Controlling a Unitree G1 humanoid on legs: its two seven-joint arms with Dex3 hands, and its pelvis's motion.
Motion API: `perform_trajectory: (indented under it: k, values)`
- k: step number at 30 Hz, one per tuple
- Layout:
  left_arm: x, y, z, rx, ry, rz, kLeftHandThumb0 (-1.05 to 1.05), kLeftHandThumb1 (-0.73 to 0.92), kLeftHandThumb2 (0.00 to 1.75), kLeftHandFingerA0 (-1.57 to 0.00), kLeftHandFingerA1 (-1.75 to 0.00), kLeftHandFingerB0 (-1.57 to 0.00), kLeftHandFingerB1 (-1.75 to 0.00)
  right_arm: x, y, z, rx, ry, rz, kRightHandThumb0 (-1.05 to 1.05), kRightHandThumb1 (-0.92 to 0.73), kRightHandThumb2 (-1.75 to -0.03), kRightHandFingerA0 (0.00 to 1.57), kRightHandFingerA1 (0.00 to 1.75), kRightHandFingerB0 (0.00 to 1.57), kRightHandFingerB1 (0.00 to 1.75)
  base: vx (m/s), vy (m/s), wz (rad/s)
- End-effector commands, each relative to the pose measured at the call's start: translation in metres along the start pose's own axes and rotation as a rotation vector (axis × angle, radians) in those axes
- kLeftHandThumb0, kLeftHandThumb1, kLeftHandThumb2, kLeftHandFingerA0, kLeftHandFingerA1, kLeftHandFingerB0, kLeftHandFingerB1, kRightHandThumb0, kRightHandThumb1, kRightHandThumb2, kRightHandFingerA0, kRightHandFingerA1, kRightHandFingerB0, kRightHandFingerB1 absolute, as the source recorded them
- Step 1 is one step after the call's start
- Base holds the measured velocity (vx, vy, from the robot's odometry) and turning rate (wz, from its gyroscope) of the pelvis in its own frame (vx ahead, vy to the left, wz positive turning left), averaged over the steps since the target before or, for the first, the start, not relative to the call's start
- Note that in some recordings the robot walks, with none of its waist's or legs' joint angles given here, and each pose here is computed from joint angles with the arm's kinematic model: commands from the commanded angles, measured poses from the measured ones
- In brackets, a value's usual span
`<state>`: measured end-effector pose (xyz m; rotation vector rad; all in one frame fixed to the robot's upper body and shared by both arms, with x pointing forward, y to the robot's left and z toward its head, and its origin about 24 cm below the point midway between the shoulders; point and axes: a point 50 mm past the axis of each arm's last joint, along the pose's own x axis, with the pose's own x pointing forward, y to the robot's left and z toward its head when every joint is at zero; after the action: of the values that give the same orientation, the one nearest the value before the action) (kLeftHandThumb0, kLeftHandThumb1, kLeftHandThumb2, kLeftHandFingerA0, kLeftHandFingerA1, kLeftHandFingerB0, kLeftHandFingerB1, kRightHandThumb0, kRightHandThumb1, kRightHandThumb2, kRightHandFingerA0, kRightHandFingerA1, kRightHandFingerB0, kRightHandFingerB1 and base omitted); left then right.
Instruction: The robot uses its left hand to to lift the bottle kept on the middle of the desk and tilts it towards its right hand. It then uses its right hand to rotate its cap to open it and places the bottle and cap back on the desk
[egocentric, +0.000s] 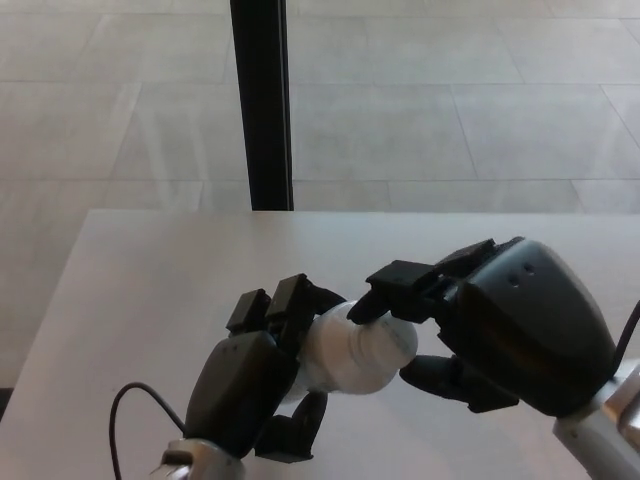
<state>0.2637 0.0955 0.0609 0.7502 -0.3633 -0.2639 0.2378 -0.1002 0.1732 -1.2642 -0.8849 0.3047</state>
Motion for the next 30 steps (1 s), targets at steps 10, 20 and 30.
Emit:
perform_trajectory:
  k: [10, 20, 30]
  values:
    - [0.000, -0.004, 0.001, -0.012, 0.003, -0.009, 0.02, 0.57, 1.40, -1.20, -1.74, -1.08, -1.51, -0.001, -0.041, -0.011, -0.312, -0.590, -0.199, -0.41, -0.54, -0.72, 1.03, 1.53, 0.78, 0.90, 0.00, 0.000, 0.00]
    - [-0.003, -0.003, 0.000, 0.005, -0.005, -0.021, 0.38, 0.56, 1.39, -1.25, -1.46, -1.16, -1.35, -0.005, -0.057, -0.027, -0.320, -0.717, -0.262, -0.36, -0.55, -0.63, 0.96, 1.40, 0.69, 0.88, 0.00, 0.000, 0.00]
    - [-0.002, -0.006, 0.003, -0.008, 0.001, -0.030, 0.31, 0.48, 1.60, -1.19, -1.75, -1.12, -1.57, 0.003, -0.102, -0.032, -0.389, -0.761, -0.400, -0.30, -0.53, -0.66, 0.97, 1.45, 0.73, 0.90, 0.00, 0.000, 0.00]
